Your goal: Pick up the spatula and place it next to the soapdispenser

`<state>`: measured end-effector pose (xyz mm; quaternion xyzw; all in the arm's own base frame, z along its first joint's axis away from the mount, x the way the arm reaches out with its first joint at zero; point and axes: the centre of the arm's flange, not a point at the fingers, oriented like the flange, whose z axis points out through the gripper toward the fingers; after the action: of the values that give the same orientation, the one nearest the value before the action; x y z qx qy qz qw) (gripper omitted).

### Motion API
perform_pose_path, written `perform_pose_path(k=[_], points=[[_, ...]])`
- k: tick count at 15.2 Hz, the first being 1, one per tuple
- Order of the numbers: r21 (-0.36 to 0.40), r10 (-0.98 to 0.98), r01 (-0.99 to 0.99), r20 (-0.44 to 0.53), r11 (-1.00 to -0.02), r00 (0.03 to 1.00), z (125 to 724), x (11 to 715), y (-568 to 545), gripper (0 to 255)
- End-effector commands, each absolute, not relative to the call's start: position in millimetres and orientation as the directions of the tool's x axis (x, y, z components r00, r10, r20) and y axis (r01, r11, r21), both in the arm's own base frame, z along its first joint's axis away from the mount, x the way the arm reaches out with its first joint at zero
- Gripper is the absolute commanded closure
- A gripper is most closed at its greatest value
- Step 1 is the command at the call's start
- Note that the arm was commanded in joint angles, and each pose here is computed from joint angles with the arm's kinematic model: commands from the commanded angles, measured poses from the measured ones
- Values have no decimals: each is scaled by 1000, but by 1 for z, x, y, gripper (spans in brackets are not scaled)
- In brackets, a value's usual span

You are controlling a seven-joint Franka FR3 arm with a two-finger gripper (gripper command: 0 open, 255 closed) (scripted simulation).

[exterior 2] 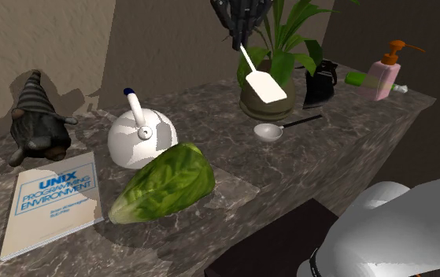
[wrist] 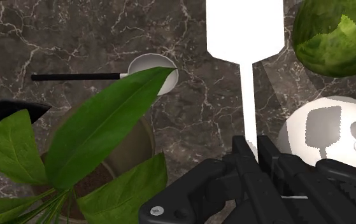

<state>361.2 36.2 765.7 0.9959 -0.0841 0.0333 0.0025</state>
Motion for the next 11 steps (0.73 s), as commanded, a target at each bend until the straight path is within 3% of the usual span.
perform_pose_path(k=[1,11], points=[[0,-167,-168,66,-986,984,769,358,23,255],[0,-167,-168,66,-986,984,769,329,-105,255]])
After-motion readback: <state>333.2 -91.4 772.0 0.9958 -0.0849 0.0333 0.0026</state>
